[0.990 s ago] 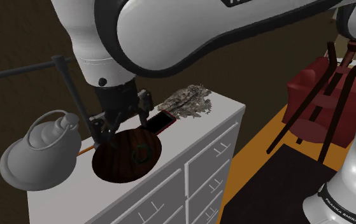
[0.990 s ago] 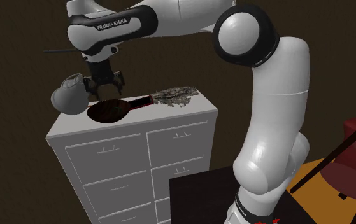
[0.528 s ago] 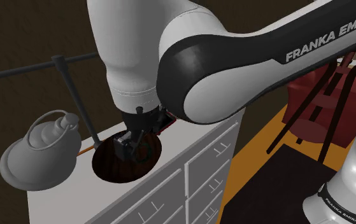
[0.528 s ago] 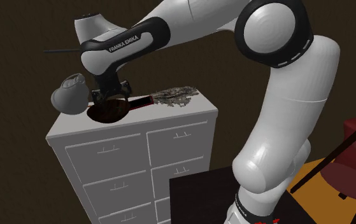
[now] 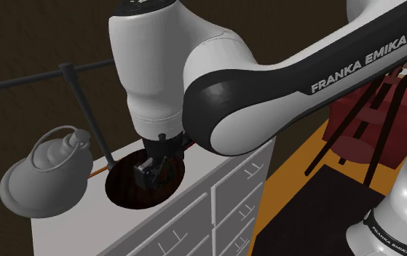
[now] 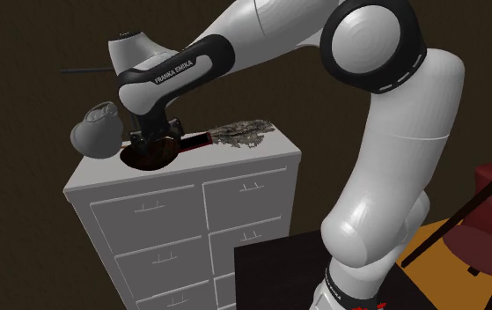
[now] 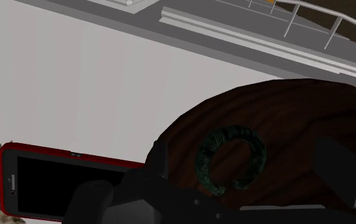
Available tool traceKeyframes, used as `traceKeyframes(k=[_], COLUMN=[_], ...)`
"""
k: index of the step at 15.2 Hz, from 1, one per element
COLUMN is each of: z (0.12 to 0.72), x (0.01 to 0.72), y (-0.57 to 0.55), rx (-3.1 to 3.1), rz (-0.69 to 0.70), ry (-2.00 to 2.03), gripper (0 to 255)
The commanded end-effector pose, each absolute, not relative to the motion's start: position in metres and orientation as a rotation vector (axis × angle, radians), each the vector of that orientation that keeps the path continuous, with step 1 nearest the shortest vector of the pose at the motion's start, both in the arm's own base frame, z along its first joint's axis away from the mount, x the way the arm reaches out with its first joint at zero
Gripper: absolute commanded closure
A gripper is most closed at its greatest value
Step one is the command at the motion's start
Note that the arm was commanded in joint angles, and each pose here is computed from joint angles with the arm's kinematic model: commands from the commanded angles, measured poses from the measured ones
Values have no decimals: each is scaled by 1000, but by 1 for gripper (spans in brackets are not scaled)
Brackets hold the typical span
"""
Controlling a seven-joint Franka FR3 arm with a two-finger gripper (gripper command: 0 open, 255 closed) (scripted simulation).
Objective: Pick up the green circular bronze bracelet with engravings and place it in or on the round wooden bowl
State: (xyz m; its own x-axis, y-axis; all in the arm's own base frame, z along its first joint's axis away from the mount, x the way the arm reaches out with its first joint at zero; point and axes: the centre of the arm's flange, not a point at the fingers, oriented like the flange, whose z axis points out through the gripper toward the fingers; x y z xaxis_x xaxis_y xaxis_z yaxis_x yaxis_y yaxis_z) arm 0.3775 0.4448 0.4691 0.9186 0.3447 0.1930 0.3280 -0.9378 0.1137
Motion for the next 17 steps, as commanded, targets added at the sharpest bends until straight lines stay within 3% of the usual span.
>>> traceKeyframes(k=[1,3,4,13,14,17], z=[469,469,469,469,469,479], x=[377,377,377,377,377,460], y=[445,445,445,445,445,398], rx=[2999,2999,2999,2999,2999,3275], rz=[324,324,324,324,324,-99], ry=[527,527,527,527,527,537], gripper=[0,0,255,255,0,0])
